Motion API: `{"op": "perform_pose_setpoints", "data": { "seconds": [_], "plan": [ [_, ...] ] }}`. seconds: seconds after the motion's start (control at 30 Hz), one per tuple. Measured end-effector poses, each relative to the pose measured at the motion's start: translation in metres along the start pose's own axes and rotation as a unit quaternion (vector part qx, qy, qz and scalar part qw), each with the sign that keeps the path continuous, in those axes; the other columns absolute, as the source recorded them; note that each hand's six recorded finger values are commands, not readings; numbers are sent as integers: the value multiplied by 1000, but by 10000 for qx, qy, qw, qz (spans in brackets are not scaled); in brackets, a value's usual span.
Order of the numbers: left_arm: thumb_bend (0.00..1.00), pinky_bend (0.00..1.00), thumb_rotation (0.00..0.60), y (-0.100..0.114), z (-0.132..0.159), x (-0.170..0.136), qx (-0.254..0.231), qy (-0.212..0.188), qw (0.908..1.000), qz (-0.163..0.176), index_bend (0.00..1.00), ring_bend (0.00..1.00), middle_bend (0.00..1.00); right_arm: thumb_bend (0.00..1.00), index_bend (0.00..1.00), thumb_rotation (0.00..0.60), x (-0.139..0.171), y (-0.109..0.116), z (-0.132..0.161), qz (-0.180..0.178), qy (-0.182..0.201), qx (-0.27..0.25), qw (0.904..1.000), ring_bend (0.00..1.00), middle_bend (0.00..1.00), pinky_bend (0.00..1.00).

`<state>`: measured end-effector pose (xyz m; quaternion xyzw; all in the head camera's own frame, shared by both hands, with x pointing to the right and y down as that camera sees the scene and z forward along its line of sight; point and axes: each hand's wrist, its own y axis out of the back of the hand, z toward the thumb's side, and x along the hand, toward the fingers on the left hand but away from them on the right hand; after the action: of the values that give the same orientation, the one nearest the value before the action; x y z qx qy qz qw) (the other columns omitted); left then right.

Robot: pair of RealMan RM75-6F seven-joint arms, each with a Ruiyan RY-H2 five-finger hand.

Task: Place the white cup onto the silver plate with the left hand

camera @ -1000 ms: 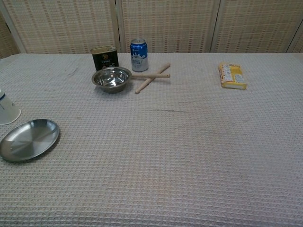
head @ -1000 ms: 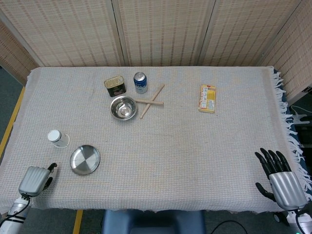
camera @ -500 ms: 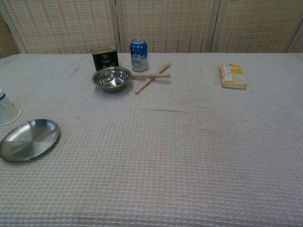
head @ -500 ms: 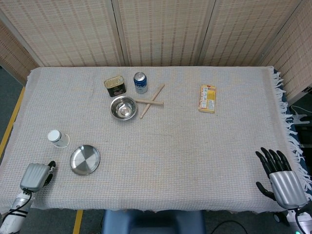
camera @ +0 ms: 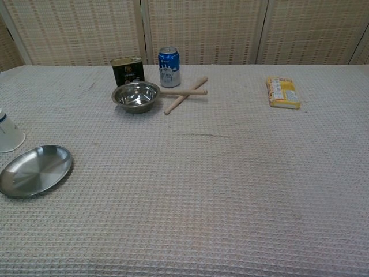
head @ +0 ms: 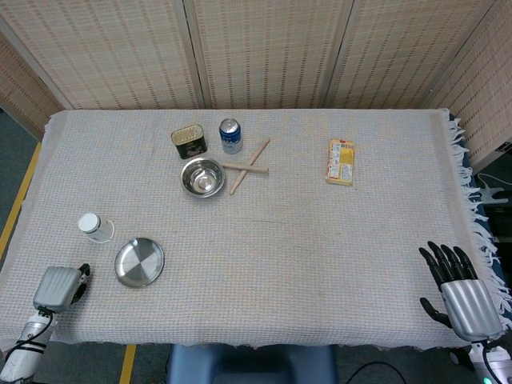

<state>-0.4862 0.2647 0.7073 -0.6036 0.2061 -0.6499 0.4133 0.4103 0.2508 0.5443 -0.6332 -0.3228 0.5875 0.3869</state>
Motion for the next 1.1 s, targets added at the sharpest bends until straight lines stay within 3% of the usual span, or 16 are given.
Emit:
{"op": "perform_pose_setpoints", "data": {
  "seconds": [0.27,0.47,0.77,1.1],
  "plan": [
    [456,970,600,2,3,1,-48,-8,10000,51,532,918,1000,153,0,600,0,0,0,4,1,-2,10000,0,0,0],
    [462,980,600,16,7,-1,-116,-58,9994,333,538,925,1000,153,0,600,0,0,0,6,0,-8,10000,0,0,0],
    [458,984,600,63,62,15,-337,-767,9922,925,534,931,1000,154,0,600,-1,-3,3,80,69,-3,9999,0,0,0],
    [453,983,600,76,104,51,125,-1076,9910,791,525,931,1000,153,0,600,0,-2,0,83,40,-31,10000,0,0,0]
  ]
}}
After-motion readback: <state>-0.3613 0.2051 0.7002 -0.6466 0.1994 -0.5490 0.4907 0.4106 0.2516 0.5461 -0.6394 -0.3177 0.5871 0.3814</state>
